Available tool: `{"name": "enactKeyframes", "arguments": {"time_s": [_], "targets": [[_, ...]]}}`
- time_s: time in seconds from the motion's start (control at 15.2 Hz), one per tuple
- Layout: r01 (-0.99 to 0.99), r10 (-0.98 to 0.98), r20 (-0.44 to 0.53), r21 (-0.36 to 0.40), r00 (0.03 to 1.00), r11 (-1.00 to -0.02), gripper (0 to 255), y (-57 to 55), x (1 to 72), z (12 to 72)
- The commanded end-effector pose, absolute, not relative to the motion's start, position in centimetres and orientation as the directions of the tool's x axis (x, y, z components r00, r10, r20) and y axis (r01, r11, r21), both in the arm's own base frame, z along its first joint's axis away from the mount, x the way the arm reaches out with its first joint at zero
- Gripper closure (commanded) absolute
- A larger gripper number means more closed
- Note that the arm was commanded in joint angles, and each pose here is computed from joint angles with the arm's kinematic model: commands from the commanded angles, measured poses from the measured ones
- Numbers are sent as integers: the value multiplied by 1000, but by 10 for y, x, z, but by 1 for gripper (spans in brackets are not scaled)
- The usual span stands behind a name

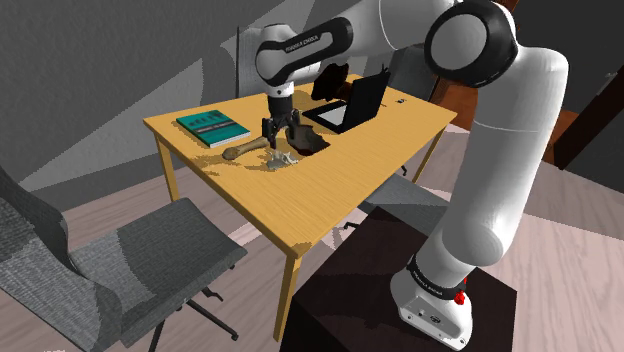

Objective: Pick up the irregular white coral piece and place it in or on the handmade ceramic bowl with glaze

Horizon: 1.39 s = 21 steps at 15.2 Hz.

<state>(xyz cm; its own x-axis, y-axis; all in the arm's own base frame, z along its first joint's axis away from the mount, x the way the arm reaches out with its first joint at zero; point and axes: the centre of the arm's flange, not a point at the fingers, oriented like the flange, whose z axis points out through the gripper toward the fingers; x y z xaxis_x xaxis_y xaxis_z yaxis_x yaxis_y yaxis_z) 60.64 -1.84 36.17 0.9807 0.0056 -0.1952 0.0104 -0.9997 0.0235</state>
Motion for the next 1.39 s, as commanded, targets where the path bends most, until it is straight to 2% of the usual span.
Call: {"name": "enactKeyframes", "arguments": {"time_s": [0.0,0.33,0.79,1.32], "targets": [[17,12,-190,21,982,-1000,0,-20,631,349],[31,27,-179,16,984,-999,0,-23,682,325],[31,27,-179,16,984,-999,0,-24,675,286],[31,27,-179,16,984,-999,0,-24,675,286]]}}
